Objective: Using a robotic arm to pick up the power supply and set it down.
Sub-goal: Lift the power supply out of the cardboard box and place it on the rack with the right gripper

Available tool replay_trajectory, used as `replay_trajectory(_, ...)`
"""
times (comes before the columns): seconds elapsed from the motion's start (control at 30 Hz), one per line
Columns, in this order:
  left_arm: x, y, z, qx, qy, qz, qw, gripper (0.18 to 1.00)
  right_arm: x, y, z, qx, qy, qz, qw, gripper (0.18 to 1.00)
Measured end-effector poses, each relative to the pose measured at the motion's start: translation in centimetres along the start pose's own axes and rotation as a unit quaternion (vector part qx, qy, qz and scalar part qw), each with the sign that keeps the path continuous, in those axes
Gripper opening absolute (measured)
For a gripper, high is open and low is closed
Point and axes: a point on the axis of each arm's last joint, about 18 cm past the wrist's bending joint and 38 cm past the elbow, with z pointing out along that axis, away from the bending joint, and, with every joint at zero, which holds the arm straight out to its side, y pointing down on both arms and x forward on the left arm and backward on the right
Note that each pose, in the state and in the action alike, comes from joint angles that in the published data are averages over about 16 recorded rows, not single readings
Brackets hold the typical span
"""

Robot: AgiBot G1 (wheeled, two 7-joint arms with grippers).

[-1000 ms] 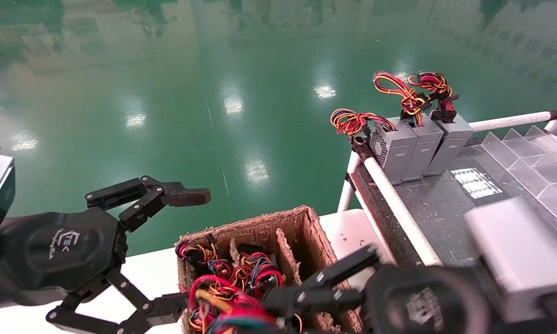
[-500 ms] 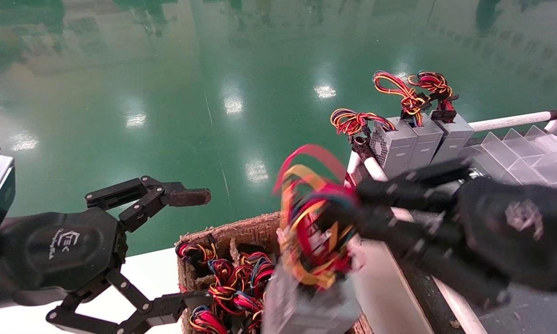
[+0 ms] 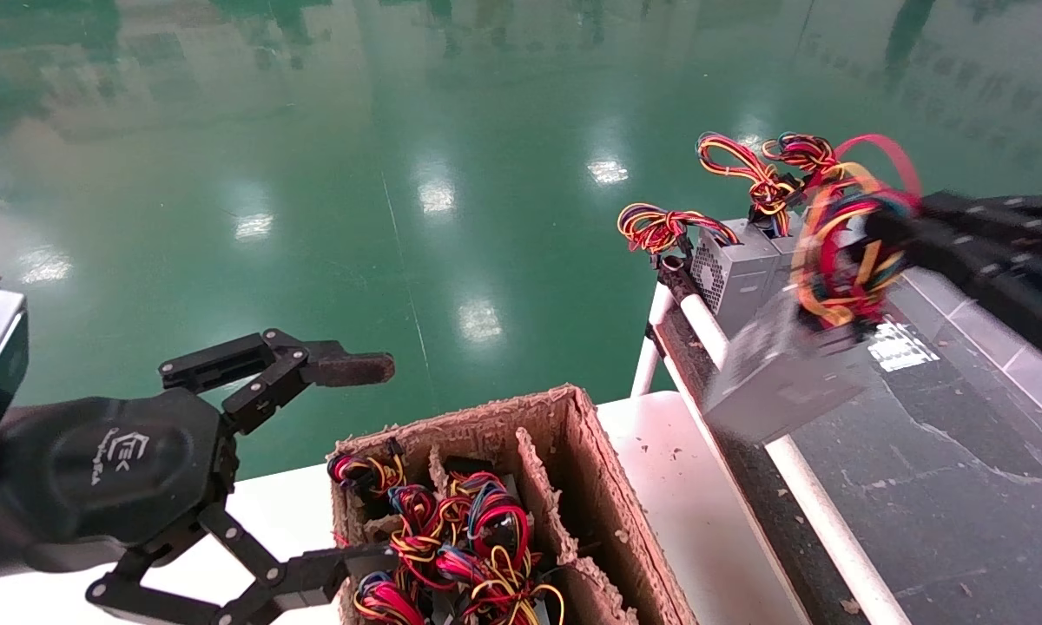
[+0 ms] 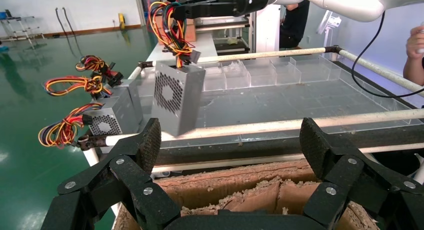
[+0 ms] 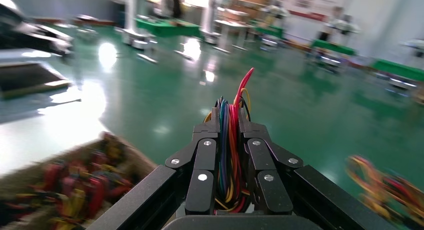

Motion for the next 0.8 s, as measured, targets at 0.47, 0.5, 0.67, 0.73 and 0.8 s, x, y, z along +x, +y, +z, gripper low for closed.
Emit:
replay_trajectory(0.47,0.0,0.0,0.0,0.000,0.000,0.000,1.0000,1.001,2.8,3.6,-5.6,-0.068,0.087,0.004,0.994,0.244)
replay_trajectory(0.5,0.0,0.0,0.0,0.000,0.000,0.000,1.0000,1.001,2.8,3.9,-5.7,-0.072,0.087,0.006,0.994,0.244)
replay_trajectory(0.67,0.0,0.0,0.0,0.000,0.000,0.000,1.0000,1.001,2.6,5.6,-5.3,-0.085,0.080,0.019,0.993,0.244)
replay_trajectory(0.73,0.0,0.0,0.0,0.000,0.000,0.000,1.0000,1.001,2.6,6.2,-4.7,-0.089,0.077,0.023,0.993,0.244)
replay_trajectory(0.8,0.0,0.0,0.0,0.000,0.000,0.000,1.0000,1.001,2.7,6.8,-4.1,-0.091,0.074,0.026,0.993,0.244)
